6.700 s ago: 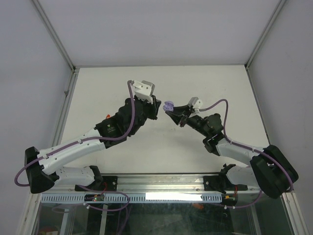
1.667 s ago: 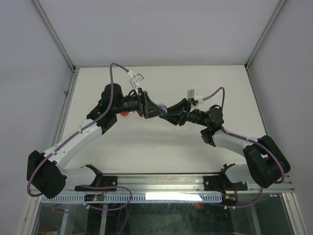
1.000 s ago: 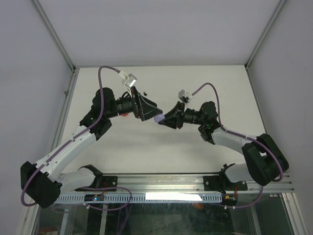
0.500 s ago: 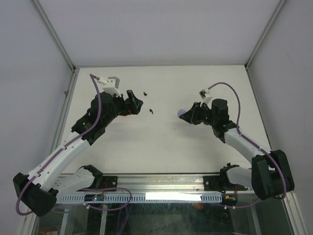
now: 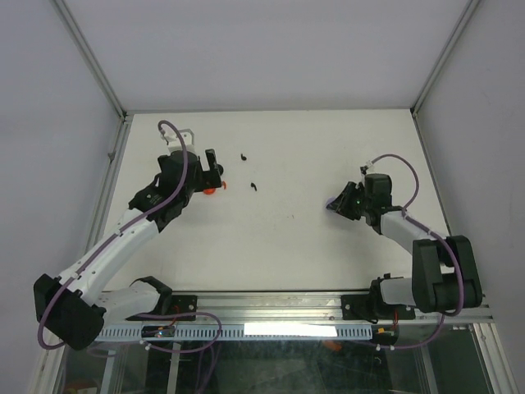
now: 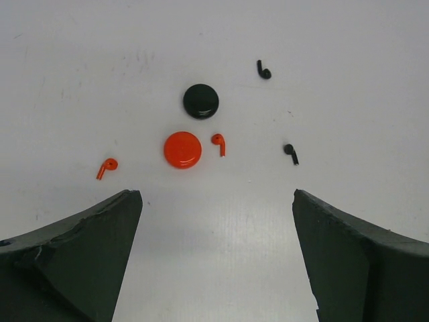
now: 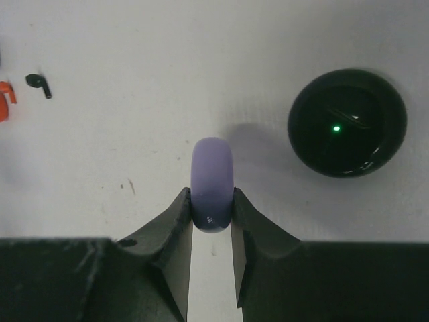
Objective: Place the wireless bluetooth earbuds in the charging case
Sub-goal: Place the charging case at the center of the board, then pick up the charging case at the center of the board.
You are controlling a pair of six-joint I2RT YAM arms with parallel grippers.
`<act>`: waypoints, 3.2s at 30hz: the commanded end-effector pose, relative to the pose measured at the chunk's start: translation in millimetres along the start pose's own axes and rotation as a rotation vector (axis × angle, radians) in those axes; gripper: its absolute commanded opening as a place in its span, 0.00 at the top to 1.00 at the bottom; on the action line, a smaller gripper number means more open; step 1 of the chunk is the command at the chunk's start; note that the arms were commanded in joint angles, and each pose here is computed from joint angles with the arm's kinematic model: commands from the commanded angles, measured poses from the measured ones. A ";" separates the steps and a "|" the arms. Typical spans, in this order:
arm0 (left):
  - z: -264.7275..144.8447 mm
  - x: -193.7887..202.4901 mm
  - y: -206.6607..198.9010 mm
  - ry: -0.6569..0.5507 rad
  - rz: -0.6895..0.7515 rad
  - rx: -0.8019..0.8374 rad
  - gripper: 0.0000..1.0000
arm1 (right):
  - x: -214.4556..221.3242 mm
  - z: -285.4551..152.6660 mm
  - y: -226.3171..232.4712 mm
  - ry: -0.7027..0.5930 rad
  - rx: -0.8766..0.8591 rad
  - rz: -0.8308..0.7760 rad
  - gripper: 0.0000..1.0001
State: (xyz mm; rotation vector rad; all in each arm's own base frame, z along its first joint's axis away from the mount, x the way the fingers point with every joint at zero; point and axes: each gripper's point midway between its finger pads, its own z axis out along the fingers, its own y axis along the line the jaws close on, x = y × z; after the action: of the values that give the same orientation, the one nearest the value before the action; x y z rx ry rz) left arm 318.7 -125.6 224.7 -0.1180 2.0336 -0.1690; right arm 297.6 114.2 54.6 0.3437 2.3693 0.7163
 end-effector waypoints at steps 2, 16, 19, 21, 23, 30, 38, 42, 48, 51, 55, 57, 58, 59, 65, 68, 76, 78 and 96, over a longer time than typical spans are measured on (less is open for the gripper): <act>21.6 -0.7 12.8 0.025 -0.048 -0.074 0.01 | -17.0 16.5 -15.7 -0.023 0.074 0.050 0.87; 73.5 47.9 35.1 0.264 -0.087 -0.171 0.01 | -12.9 -5.2 -36.6 -0.023 0.208 0.035 0.44; 83.2 56.4 31.2 0.327 -0.033 -0.150 0.01 | -17.3 -16.8 -31.9 -0.041 0.205 0.012 0.38; 88.3 60.3 30.1 0.365 -0.015 -0.141 0.01 | -22.1 -24.4 -23.5 -0.064 0.175 -0.024 0.33; 93.0 66.9 30.4 0.407 -0.009 -0.152 0.01 | -29.8 -33.1 -14.1 -0.104 0.142 -0.059 0.27; 118.9 91.6 41.4 0.503 -0.019 -0.230 0.12 | -55.1 -64.0 13.0 -0.237 0.062 -0.186 0.01; 147.4 102.0 50.6 0.536 -0.034 -0.296 0.22 | -60.3 -75.0 27.9 -0.312 -0.012 -0.207 0.01; 155.8 106.6 52.8 0.543 -0.041 -0.315 0.22 | -67.9 -81.8 29.6 -0.375 -0.014 -0.192 0.01; 168.2 114.2 51.5 0.556 -0.052 -0.318 0.26 | -66.4 -85.8 36.8 -0.395 -0.058 -0.209 0.01; 171.7 122.3 53.5 0.572 -0.053 -0.329 0.33 | -65.6 -86.8 36.2 -0.398 -0.056 -0.197 0.01; 168.8 127.8 55.3 0.584 -0.056 -0.334 0.48 | -63.6 -87.1 44.1 -0.390 -0.101 -0.215 0.01; 164.5 125.4 55.5 0.579 -0.054 -0.329 0.54 | -64.0 -88.2 48.8 -0.387 -0.122 -0.224 0.01; 160.9 125.4 56.1 0.579 -0.051 -0.326 0.55 | -63.8 -88.6 50.1 -0.386 -0.128 -0.223 0.01; 157.4 124.4 56.0 0.578 -0.048 -0.321 0.56 | -63.4 -88.8 52.6 -0.382 -0.140 -0.227 0.01; 132.7 111.2 46.2 0.554 -0.012 -0.243 0.66 | -54.7 -90.5 86.5 -0.300 -0.304 -0.312 0.01; 119.7 99.8 33.8 0.513 0.036 -0.190 0.67 | -49.1 -90.1 105.6 -0.246 -0.378 -0.354 0.01; 81.9 65.6 -29.6 0.336 0.270 0.011 0.70 | -47.0 -82.8 136.9 -0.195 -0.432 -0.397 0.01; 72.5 58.0 -43.9 0.293 0.332 0.059 0.71 | -48.4 -80.5 144.2 -0.173 -0.434 -0.397 0.01; -12.1 23.0 -145.1 -0.130 0.872 0.446 0.75 | -38.3 -99.5 211.5 -0.058 -0.758 -0.551 0.01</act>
State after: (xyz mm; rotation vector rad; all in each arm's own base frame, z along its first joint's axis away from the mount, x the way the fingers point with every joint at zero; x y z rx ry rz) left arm 299.0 -252.9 192.9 0.8905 1.9396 -0.0670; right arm 283.2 209.9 230.1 -0.4079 1.9218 1.1155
